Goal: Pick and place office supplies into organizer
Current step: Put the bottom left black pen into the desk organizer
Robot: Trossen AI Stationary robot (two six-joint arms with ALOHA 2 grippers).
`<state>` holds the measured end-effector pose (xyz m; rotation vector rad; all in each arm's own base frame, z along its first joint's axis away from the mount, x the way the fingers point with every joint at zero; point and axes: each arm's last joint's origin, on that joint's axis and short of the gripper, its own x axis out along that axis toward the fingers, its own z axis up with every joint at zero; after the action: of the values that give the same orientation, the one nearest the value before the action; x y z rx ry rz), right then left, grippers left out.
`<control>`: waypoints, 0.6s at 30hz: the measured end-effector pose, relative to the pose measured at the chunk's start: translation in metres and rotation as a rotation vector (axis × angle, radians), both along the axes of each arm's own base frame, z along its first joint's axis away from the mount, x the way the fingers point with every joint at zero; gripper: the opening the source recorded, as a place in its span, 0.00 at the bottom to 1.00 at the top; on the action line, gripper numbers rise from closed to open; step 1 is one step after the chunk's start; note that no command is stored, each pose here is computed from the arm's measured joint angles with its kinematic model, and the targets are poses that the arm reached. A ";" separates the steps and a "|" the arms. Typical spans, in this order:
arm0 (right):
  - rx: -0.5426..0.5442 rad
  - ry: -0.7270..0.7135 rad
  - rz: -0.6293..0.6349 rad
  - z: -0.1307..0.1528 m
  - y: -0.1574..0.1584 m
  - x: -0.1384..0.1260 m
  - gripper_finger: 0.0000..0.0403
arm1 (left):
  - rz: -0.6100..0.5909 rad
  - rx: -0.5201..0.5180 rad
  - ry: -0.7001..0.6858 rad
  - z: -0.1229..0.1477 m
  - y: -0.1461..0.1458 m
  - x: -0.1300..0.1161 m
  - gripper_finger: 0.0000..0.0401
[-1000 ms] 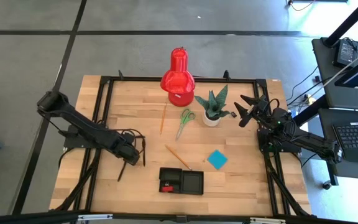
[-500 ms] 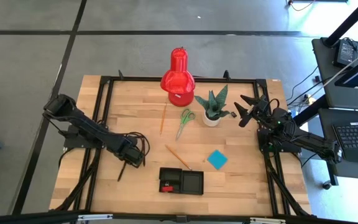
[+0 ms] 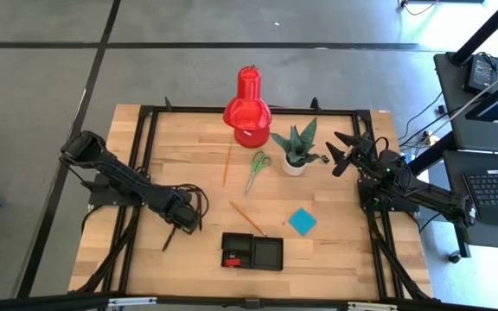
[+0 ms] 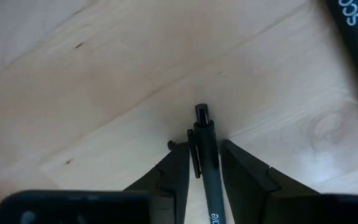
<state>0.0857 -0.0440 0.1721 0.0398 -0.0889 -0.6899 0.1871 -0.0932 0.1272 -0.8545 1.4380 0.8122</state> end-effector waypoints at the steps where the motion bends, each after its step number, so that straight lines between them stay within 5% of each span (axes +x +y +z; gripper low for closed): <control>1: 0.000 0.000 0.000 0.000 0.000 0.000 0.65 | -0.013 0.004 -0.003 0.000 0.000 0.000 0.19; 11: 0.000 0.000 0.000 0.000 0.000 0.000 0.65 | -0.111 0.029 -0.020 0.004 -0.001 0.003 0.09; 18: 0.000 0.001 0.000 0.000 0.000 0.000 0.65 | -0.176 0.100 -0.188 0.030 -0.003 0.015 0.08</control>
<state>0.0857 -0.0441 0.1720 0.0392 -0.0884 -0.6903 0.2017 -0.0958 0.1571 -0.6979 1.2764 0.6475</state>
